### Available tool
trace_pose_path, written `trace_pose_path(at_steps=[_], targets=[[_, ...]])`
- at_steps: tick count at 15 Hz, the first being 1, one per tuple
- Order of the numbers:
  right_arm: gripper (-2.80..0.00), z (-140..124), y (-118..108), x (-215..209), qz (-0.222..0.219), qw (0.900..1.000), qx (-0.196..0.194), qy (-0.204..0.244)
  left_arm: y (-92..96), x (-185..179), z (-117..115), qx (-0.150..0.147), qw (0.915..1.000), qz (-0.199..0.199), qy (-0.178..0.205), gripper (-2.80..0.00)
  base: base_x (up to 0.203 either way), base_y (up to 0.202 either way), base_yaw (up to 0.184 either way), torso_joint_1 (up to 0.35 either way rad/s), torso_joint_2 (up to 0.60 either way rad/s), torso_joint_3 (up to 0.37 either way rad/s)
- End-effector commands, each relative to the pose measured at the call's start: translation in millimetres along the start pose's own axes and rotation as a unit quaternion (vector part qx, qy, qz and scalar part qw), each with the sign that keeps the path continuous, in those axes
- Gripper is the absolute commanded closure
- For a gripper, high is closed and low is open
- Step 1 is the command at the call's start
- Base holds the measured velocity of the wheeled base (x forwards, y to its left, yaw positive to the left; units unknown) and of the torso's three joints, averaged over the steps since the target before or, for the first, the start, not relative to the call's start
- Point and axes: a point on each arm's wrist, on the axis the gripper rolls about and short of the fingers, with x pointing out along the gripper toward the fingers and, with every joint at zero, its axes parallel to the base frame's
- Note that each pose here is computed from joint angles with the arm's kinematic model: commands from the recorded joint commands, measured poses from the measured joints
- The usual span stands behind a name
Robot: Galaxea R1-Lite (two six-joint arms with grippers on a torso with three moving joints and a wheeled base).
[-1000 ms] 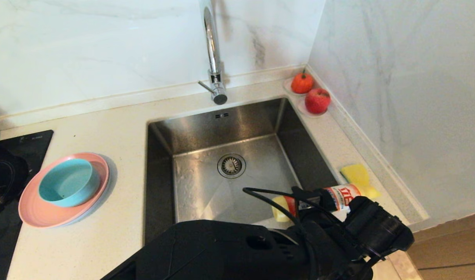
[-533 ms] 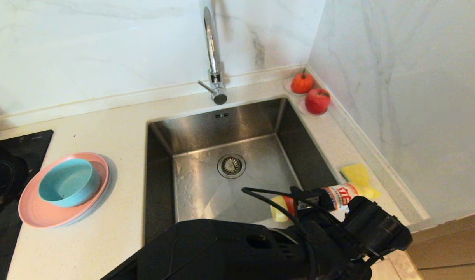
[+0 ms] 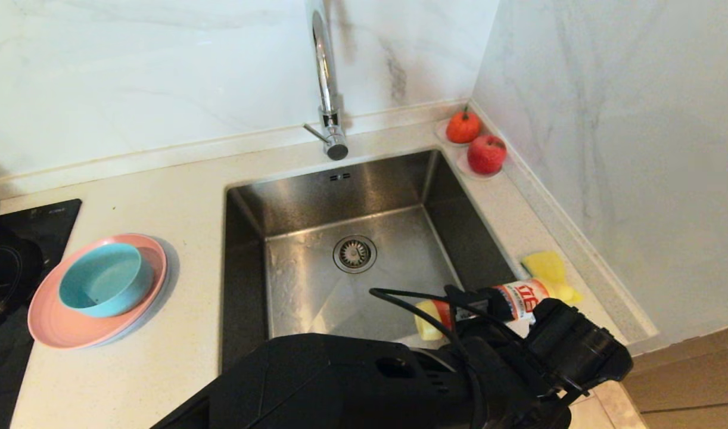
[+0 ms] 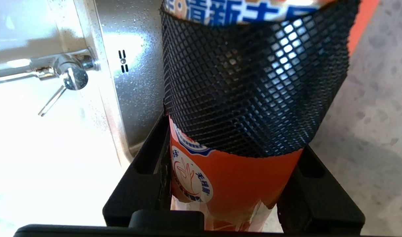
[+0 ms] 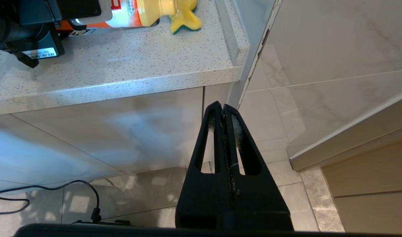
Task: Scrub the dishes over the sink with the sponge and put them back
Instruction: Squeeze it onto the sponge, then place the dish soap on the table
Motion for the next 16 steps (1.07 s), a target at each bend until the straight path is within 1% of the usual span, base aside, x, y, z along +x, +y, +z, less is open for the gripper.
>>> trace_pose_path(at_steps=[1,3,6,8,10,13,16], targets=[[0.00,0.0,0.0,0.0,0.000,1.000,0.000,0.000,3.0,-1.0,0.2,-0.023,0.9997,0.003,0.000,0.00,0.000,0.000,0.000,0.000,0.00,0.000],[0.00,0.0,0.0,0.0,0.000,1.000,0.000,0.000,2.7,-0.3,0.0,-0.061,0.9982,0.000,-0.001,0.00,0.000,0.000,0.000,0.000,0.00,0.000],[0.00,0.0,0.0,0.0,0.000,1.000,0.000,0.000,14.3,-0.4,-1.0,-0.111,0.9938,0.000,-0.004,0.00,0.000,0.000,0.000,0.000,0.00,0.000],[0.00,0.0,0.0,0.0,0.000,1.000,0.000,0.000,22.3,-2.2,-0.7,-0.149,0.9884,-0.019,-0.022,0.00,0.000,0.000,0.000,0.000,0.00,0.000],[0.00,0.0,0.0,0.0,0.000,1.000,0.000,0.000,36.1,-7.3,-0.4,-0.195,0.9785,-0.047,-0.049,0.00,0.000,0.000,0.000,0.000,0.00,0.000],[0.00,0.0,0.0,0.0,0.000,1.000,0.000,0.000,68.3,-18.9,-2.8,-0.260,0.9599,-0.067,-0.080,0.00,0.000,0.000,0.000,0.000,0.00,0.000],[0.00,0.0,0.0,0.0,0.000,1.000,0.000,0.000,104.2,-31.9,-9.1,-0.336,0.9304,-0.095,-0.112,0.00,0.000,0.000,0.000,0.000,0.00,0.000]])
